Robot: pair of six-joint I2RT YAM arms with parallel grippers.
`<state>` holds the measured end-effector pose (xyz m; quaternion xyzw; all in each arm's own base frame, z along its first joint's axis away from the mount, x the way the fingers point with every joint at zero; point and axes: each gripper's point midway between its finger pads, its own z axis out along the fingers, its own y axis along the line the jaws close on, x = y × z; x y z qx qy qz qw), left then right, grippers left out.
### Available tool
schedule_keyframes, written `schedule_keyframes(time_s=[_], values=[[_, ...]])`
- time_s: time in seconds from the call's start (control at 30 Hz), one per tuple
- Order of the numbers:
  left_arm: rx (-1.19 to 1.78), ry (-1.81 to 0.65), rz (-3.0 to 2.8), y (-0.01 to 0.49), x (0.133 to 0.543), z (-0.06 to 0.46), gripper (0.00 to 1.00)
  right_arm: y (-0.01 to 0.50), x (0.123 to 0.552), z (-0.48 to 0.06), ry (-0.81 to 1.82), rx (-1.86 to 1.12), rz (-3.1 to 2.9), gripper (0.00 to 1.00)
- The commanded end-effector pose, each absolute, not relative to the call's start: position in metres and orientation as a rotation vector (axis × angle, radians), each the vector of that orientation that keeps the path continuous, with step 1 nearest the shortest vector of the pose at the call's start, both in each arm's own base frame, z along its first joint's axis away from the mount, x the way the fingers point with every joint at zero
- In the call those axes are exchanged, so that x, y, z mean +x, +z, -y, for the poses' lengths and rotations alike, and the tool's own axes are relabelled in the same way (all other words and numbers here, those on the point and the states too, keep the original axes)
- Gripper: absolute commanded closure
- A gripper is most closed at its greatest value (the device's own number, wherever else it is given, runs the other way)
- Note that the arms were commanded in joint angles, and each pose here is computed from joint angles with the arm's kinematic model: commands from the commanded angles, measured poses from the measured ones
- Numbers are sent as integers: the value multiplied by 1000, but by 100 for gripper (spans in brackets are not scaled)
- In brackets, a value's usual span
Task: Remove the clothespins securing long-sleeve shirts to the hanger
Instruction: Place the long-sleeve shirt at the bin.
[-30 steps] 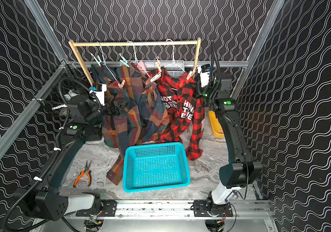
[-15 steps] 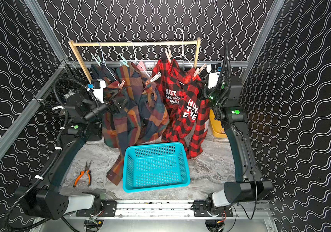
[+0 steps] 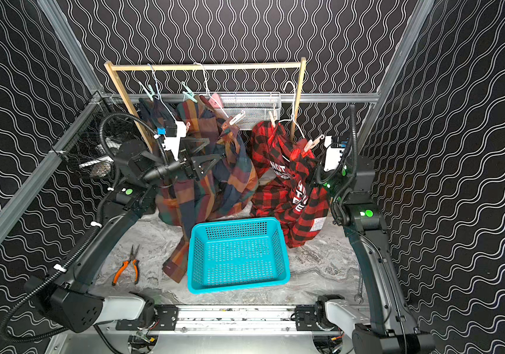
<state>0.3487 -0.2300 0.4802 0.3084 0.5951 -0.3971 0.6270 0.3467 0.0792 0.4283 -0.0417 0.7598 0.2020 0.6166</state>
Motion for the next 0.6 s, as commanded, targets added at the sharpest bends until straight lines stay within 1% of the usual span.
schedule_keyframes(time_s=[0.0,0.23,0.37,0.47,0.57], values=[[794,-880,-1363,473,339,253,7,436,331,-76,473,-70,-1714,100],[833,-909,-1417,447,338,301,6,453,286,-58,404,-17,-1655,100],[890,-933,-1429,431,333,339,6,466,274,-57,406,-25,-1625,100],[836,-943,-1466,416,347,356,7,470,270,-60,410,-45,-1623,100],[761,-922,-1529,393,375,366,5,473,266,-66,445,-80,-1612,100]])
